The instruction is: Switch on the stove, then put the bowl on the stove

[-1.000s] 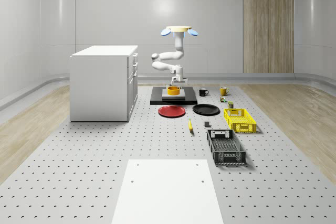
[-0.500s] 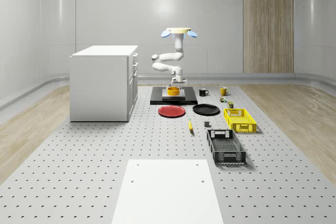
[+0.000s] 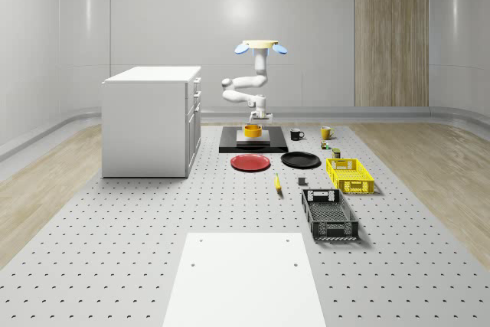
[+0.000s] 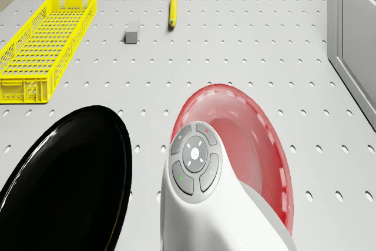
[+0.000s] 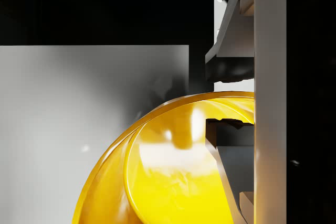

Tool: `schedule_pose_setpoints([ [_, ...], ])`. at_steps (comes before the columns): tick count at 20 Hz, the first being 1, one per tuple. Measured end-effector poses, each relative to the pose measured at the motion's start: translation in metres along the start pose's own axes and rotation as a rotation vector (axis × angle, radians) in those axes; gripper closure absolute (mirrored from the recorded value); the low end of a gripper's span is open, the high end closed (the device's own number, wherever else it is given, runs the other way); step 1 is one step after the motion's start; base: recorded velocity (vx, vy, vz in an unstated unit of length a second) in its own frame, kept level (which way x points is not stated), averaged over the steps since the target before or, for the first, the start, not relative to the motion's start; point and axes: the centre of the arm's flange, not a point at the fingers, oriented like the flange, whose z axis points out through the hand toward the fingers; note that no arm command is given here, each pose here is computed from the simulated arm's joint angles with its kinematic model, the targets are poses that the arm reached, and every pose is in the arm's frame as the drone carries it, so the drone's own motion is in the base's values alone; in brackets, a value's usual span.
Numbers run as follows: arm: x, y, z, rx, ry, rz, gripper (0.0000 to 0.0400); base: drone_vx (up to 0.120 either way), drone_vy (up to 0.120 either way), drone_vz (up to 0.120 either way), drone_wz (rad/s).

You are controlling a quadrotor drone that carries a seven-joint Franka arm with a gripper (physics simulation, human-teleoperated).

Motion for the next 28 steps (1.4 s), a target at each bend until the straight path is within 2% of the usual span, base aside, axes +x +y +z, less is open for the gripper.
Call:
schedule_pose_setpoints([
  [19, 0.0, 0.0, 0.0, 0.0, 0.0, 0.0, 0.03, -0.12, -0.011, 0.0, 0.0],
  [28, 0.0, 0.0, 0.026, 0.0, 0.0, 0.0, 0.03, 0.0, 0.0, 0.0, 0.0],
])
